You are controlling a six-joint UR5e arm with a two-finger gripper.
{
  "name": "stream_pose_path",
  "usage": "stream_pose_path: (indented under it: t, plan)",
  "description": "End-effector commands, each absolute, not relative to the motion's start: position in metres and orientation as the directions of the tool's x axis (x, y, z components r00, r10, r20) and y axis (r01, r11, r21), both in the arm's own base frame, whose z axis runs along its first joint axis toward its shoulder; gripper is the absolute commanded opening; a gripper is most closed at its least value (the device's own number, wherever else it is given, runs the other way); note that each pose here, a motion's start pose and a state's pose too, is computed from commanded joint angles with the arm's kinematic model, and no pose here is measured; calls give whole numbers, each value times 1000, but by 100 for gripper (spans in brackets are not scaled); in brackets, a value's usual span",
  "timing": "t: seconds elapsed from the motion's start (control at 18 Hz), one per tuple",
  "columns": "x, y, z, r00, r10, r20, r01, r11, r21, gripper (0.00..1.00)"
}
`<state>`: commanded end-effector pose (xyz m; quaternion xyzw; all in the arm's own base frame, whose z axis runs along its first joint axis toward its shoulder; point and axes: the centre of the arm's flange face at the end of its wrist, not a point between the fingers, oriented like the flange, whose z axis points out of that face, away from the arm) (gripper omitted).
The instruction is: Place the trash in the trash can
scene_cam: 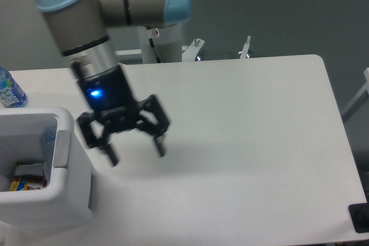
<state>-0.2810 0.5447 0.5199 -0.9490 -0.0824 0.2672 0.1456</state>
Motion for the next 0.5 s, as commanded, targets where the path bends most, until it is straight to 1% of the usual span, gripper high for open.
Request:
stream_pose_path:
  t: [0.11,0.17,0.33,0.39,0.5]
  plan:
    - [-296,521,520,871,116,-477,24,-981,-193,100]
    - [-301,508,526,878,84,-472,8,-987,-161,100]
    - [-316,471,540,912,30,-409,-17,-994,-111,100]
    - [-324,462,541,922,23,-386,-20,-994,-106,100]
    - [-331,446,551,929,30,-370,-21,-991,-132,100]
